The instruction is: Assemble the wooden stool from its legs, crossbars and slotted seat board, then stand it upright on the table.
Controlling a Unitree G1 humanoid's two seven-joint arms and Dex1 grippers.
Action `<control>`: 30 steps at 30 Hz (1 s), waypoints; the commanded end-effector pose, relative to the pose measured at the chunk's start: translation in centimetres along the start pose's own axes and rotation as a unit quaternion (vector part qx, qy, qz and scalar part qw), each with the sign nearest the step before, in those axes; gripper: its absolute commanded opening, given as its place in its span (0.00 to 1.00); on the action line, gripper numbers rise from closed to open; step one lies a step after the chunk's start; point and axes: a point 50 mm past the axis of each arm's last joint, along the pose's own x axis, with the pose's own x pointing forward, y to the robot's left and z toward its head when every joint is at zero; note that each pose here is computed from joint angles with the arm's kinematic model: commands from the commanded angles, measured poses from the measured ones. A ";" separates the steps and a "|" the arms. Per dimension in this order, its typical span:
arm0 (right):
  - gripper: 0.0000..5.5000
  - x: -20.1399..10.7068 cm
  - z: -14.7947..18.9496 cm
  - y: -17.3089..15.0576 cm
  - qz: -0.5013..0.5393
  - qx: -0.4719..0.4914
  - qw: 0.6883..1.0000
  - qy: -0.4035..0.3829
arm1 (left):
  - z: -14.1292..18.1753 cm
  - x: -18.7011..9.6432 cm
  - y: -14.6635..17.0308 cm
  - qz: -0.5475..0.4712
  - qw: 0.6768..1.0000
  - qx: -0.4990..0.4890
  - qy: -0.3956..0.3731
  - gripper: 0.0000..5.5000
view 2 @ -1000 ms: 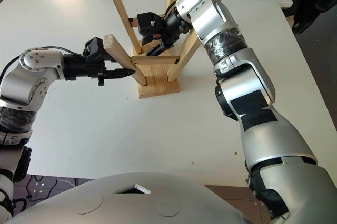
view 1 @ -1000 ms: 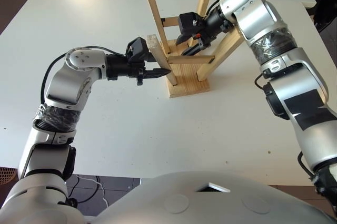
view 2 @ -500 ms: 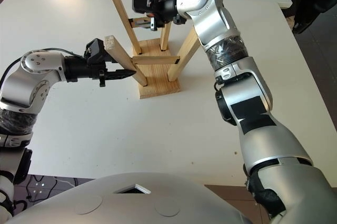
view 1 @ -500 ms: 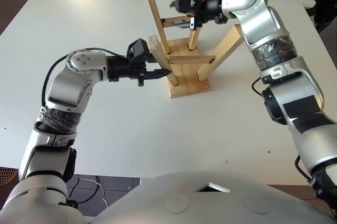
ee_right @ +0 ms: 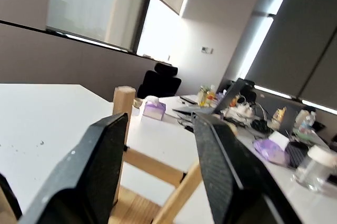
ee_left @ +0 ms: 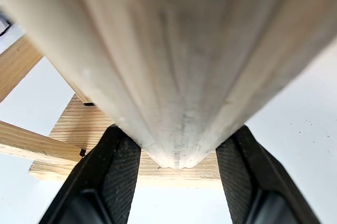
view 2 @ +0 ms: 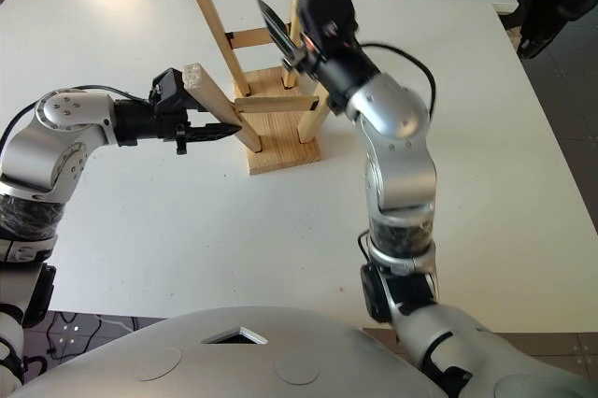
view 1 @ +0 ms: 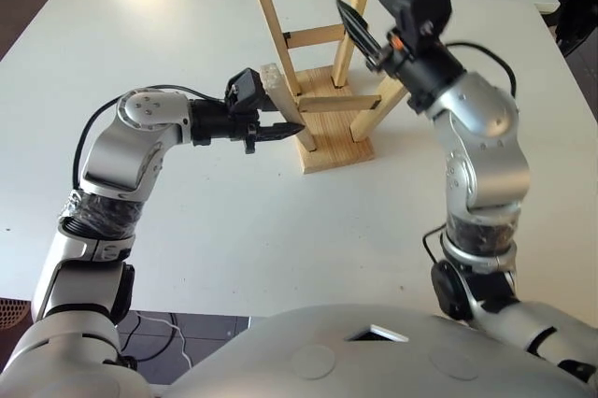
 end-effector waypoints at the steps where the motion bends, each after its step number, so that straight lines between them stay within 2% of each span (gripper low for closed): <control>1: 0.41 -0.3 -1.7 0.7 -0.003 0.024 0.999 0.037 | -3.0 0.0 -0.1 -0.011 0.996 -0.068 0.059 0.37; 19: 0.41 2.1 3.3 3.5 0.024 0.051 0.995 -0.077 | -3.6 0.5 -0.9 -0.024 0.995 -0.063 0.069 0.37; 22: 0.41 2.0 0.9 4.1 0.037 0.070 0.997 -0.025 | -3.5 0.6 -0.9 -0.023 0.995 -0.063 0.069 0.37; 26: 0.41 0.7 -6.1 6.8 0.081 0.071 0.986 0.127 | -3.4 0.7 -0.8 -0.025 0.995 -0.062 0.068 0.37; 30: 0.41 -1.8 -13.2 8.9 0.119 0.053 0.955 0.266 | -2.9 0.9 -0.7 -0.029 0.996 -0.057 0.065 0.37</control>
